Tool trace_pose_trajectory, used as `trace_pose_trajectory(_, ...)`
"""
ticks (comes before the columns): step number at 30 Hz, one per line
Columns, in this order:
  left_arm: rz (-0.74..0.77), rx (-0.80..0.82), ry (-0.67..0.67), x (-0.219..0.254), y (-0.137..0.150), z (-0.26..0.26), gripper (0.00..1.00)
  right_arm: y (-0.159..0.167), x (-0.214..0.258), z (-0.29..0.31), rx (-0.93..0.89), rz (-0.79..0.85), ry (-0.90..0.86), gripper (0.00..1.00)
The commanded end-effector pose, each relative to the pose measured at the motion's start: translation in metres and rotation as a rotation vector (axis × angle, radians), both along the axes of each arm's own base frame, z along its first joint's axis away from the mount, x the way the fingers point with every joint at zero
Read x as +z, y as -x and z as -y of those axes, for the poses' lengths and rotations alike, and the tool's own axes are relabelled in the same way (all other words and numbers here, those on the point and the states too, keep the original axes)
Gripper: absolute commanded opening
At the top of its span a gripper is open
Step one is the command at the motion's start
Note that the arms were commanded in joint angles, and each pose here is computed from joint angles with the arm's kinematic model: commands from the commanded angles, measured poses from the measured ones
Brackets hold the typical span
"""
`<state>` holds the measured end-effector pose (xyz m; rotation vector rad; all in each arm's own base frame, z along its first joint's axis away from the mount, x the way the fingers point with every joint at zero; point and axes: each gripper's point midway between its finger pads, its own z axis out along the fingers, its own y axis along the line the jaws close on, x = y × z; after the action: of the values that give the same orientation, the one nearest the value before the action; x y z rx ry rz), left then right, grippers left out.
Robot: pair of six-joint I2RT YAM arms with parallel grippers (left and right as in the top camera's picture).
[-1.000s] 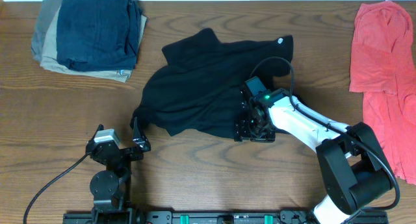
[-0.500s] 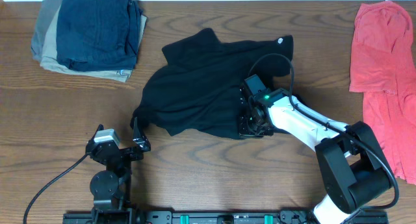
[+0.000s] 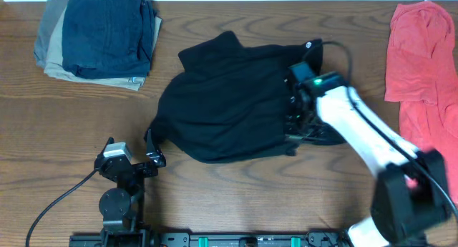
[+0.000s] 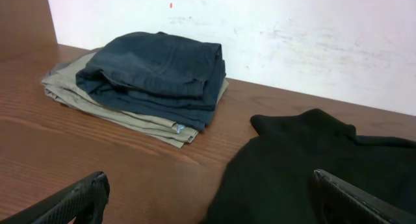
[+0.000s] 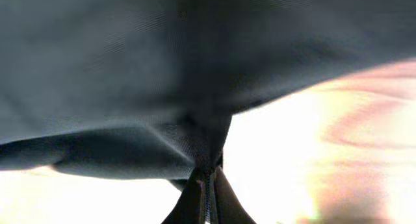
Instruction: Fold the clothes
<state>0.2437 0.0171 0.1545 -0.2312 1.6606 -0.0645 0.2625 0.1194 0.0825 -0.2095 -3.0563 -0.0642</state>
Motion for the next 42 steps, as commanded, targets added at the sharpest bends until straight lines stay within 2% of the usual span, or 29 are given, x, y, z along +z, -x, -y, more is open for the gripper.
trace_pose_trajectory(1, -0.053, 0.003, -0.017, -0.018, 0.001, -0.001, 0.98, -0.008, 0.047, 0.015, -0.029, 0.155, 0.008, 0.01)
trace_pose_trajectory(7, -0.053, 0.003, -0.017, -0.018, 0.001, -0.001, 0.98, 0.021, 0.099, 0.032, -0.075, 0.268, -0.019, 0.01)
trace_pose_trajectory(13, -0.053, 0.003, -0.017, -0.018, 0.001, -0.001, 0.98, 0.057, 0.138, 0.074, -0.204, 0.403, 0.077, 0.02)
trace_pose_trajectory(18, -0.053, 0.003, -0.017, -0.018, 0.001, -0.001, 0.98, 0.070, 0.159, 0.085, -0.239, 0.511, 0.055, 0.02)
trace_pose_trajectory(23, -0.053, 0.003, -0.017, -0.018, 0.001, -0.001, 0.98, 0.071, 0.164, 0.092, -0.259, 0.543, 0.062, 0.02)
trace_pose_trajectory(30, -0.053, 0.003, -0.017, -0.018, 0.001, -0.001, 0.98, 0.066, 0.146, 0.091, -0.250, 0.471, 0.106, 0.02)
trace_pose_trajectory(37, -0.053, 0.003, -0.017, -0.018, 0.001, -0.001, 0.98, 0.052, 0.124, 0.093, -0.245, 0.407, 0.170, 0.01)
trace_pose_trajectory(42, -0.053, 0.003, -0.017, -0.018, 0.001, -0.001, 0.98, 0.040, 0.122, 0.105, -0.278, 0.425, 0.248, 0.02)
